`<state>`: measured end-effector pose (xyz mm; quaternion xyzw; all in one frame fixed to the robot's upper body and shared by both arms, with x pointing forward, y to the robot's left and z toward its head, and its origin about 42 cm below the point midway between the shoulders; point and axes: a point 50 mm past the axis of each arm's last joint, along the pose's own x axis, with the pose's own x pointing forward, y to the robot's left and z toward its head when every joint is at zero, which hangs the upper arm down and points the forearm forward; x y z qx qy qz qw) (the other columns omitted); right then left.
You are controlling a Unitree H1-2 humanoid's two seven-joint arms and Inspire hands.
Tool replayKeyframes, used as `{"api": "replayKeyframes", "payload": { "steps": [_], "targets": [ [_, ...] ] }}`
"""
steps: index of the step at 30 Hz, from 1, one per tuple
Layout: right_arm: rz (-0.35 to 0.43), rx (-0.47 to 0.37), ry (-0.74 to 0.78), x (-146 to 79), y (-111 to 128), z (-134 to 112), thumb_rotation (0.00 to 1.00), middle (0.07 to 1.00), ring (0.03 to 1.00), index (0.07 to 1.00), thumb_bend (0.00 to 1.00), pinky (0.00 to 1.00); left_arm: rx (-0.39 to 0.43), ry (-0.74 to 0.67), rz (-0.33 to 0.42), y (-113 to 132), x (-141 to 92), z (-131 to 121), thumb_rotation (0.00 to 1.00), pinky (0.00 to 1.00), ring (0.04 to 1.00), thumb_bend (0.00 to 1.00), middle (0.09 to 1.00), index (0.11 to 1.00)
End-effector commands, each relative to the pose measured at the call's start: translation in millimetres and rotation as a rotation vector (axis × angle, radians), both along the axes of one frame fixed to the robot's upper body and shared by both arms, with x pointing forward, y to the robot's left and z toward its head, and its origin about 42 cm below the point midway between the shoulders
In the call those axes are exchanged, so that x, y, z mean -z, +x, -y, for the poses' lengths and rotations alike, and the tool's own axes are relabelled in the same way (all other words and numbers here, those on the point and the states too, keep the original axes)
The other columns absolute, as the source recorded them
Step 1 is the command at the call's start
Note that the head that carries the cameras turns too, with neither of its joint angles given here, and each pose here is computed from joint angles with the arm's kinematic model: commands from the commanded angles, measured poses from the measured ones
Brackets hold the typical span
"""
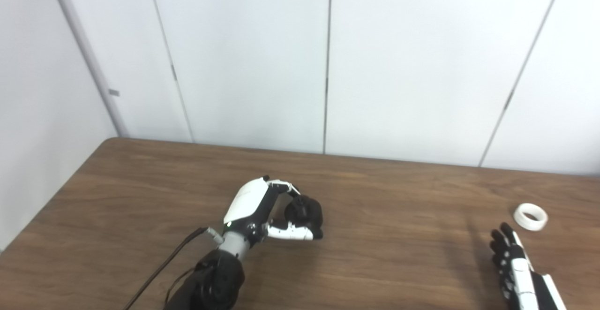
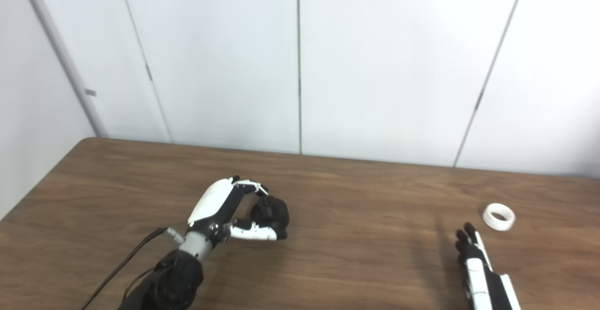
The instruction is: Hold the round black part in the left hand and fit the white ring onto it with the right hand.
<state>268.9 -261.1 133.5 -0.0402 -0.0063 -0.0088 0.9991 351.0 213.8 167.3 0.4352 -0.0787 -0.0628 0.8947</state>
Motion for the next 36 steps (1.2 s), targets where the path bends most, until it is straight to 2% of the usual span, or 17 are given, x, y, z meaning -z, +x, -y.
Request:
{"api": "replayKeyframes", "payload": {
  "steps": [1,13,18,20,25,36],
  "targets": [
    [0.007,-0.002,-0.003,-5.0,5.3,-5.6,1.00,0.959,0.970,0.976,0.47,1.00,0.044,0.008,0.073,-2.9,-15.1,9.2,0.06,1.00,0.864,0.52,0.760,0.485],
    [0.004,0.011,-0.011,-10.5,4.1,-16.9,1.00,0.928,0.952,0.954,0.51,1.00,0.188,0.043,0.040,-51.8,8.3,61.2,0.06,1.00,0.863,0.52,0.765,0.485],
    [0.001,0.022,-0.022,-15.0,2.4,-19.9,1.00,0.924,0.951,0.950,0.54,1.00,0.233,0.076,0.013,-66.7,21.9,75.1,0.06,1.00,0.868,0.52,0.770,0.486],
    [0.002,0.025,-0.027,-16.3,1.9,-20.5,1.00,0.924,0.948,0.950,0.57,1.00,0.242,0.087,0.010,-71.2,25.8,77.9,0.06,1.00,0.869,0.52,0.772,0.486],
    [-0.004,0.026,-0.041,-21.0,0.5,-23.1,1.00,0.925,0.945,0.947,0.57,1.00,0.266,0.128,0.005,-81.6,36.8,81.8,0.06,1.00,0.874,0.52,0.775,0.486],
    [0.006,0.038,-0.028,-27.9,-3.0,-20.6,1.00,0.923,0.941,0.935,0.57,1.00,0.250,0.134,-0.004,-99.0,58.2,75.8,0.05,1.00,0.868,0.52,0.769,0.486]
  ]
}}
